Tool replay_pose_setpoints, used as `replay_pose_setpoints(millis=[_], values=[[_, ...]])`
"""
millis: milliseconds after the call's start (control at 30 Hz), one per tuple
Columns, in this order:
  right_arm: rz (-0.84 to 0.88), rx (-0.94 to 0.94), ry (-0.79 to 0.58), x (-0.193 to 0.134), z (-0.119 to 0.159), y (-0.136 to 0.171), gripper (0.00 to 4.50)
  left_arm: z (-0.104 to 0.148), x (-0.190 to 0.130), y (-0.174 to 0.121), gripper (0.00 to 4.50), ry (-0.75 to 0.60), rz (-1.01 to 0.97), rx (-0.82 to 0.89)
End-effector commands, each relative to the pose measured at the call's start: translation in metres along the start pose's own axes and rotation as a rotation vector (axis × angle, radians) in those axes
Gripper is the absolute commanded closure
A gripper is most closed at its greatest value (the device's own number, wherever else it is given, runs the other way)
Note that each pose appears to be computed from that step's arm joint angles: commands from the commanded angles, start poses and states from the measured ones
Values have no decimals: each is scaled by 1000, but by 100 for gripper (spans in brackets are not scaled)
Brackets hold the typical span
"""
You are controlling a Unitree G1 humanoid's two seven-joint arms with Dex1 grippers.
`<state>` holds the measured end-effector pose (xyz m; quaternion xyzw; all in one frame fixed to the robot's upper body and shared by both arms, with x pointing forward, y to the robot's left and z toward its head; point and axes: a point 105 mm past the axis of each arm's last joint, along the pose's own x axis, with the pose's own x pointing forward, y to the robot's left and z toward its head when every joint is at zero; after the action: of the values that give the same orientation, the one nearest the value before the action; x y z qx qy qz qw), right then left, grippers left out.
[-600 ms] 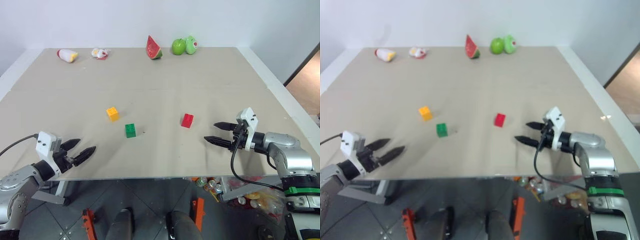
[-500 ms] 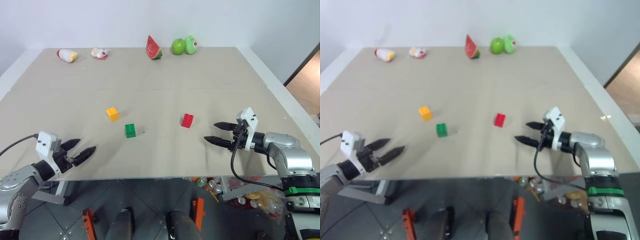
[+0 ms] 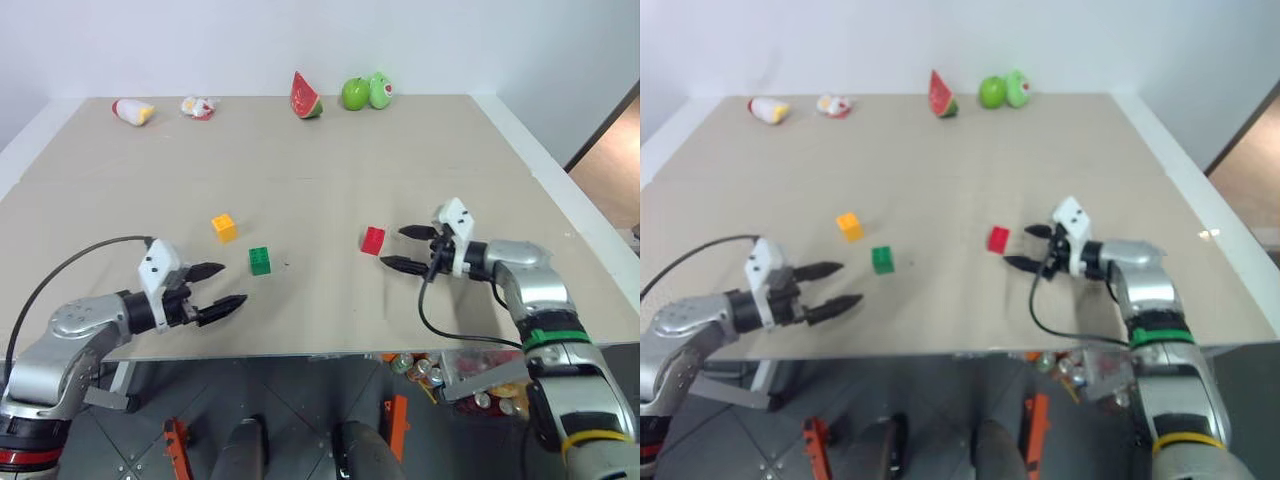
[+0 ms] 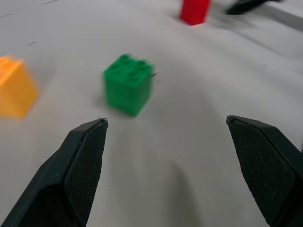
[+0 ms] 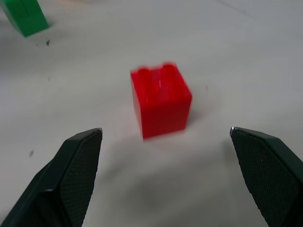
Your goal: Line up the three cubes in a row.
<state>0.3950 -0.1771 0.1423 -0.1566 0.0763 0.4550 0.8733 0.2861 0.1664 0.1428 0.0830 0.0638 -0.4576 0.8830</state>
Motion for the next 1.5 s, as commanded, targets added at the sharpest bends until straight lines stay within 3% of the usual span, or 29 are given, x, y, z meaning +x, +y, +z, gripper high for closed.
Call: replay_pose_setpoints(millis=[33, 333, 367, 633, 800, 1100, 1500], values=[[11, -47, -16, 10, 11, -4, 0, 13, 6, -7, 34, -10, -47, 71], [87, -72, -11, 27, 10, 7, 0, 10, 14, -13, 34, -11, -54, 99], [81, -74, -12, 28, 10, 6, 56, 10, 14, -13, 30, -12, -52, 99], [169, -63, -34, 28, 12, 17, 322, 6, 13, -13, 30, -31, -21, 57], [274, -58, -44, 25, 18, 30, 324, 2, 7, -12, 30, -23, -15, 13], [614, -126, 10, -1, 20, 77, 324, 10, -6, 4, 30, -49, 27, -54], [643, -196, 50, 11, 2, 88, 324, 8, -11, 2, 30, -30, 31, -62]])
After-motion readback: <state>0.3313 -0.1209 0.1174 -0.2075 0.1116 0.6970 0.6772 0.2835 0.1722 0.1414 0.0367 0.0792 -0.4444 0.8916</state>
